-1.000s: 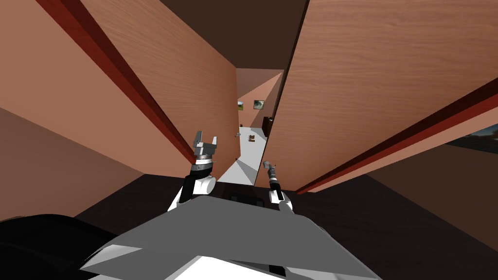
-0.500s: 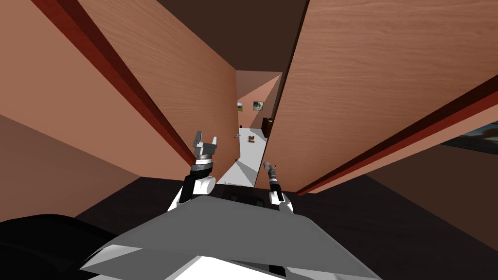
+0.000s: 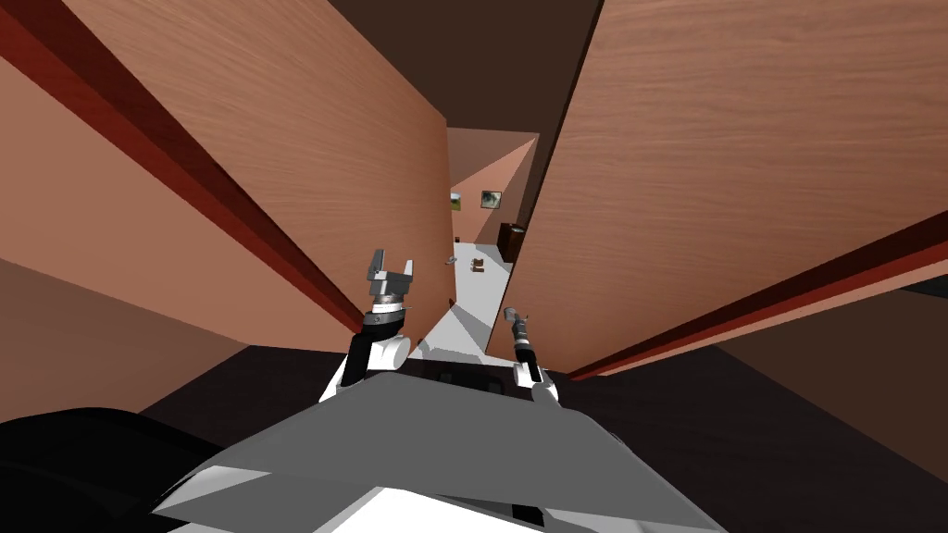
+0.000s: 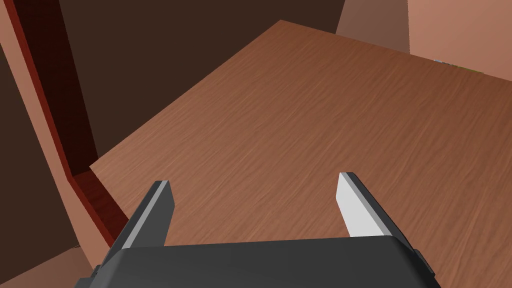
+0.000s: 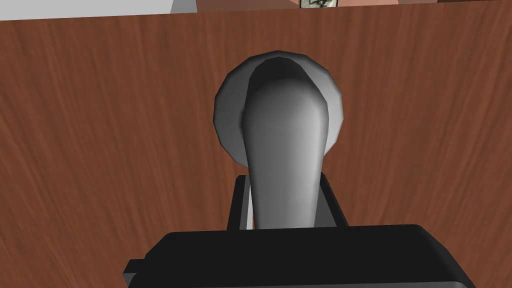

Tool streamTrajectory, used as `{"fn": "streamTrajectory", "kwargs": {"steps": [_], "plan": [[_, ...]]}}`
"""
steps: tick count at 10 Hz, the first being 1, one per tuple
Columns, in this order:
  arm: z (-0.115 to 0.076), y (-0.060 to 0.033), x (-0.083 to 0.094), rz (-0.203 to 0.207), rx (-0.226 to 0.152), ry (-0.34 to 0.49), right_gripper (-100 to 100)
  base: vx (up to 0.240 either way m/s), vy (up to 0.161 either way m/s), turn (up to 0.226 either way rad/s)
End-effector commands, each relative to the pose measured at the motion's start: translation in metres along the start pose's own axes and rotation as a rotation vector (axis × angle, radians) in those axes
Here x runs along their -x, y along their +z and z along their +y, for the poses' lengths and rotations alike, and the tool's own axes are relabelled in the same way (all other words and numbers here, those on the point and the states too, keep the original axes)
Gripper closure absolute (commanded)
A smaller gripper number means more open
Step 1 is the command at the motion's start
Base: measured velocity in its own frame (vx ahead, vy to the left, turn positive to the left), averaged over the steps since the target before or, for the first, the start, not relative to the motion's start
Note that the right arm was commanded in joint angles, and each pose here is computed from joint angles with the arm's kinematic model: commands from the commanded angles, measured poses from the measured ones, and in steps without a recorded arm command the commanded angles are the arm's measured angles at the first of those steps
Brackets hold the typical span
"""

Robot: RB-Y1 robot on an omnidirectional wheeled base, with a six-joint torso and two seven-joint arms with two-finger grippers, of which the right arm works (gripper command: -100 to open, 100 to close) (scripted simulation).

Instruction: Push the door open

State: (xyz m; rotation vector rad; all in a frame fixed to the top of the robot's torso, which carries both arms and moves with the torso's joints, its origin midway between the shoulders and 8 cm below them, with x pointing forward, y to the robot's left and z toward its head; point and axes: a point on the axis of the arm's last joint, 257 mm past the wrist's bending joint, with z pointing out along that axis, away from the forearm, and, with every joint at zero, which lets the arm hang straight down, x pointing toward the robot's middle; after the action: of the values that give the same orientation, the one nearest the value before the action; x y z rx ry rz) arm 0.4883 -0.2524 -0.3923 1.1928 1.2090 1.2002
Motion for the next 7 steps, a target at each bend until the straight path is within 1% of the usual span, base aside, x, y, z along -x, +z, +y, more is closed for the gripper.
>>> {"fn": "streamTrajectory", "kwargs": {"steps": [1, 2, 3, 5, 7], "plan": [[0.007, 0.0039, 0.019, -0.034, 0.014, -0.012, 100, 0.185, 0.058, -0.081], [0.007, 0.004, 0.024, -0.047, 0.014, -0.015, 100, 0.18, 0.067, -0.092], [0.007, 0.004, 0.024, -0.047, 0.014, -0.015, 100, 0.135, 0.055, -0.04], [0.007, 0.0042, 0.037, -0.082, 0.014, -0.02, 100, 0.17, 0.051, -0.069], [0.008, 0.0041, 0.041, -0.096, 0.013, -0.021, 100, 0.15, 0.043, -0.043]]}}
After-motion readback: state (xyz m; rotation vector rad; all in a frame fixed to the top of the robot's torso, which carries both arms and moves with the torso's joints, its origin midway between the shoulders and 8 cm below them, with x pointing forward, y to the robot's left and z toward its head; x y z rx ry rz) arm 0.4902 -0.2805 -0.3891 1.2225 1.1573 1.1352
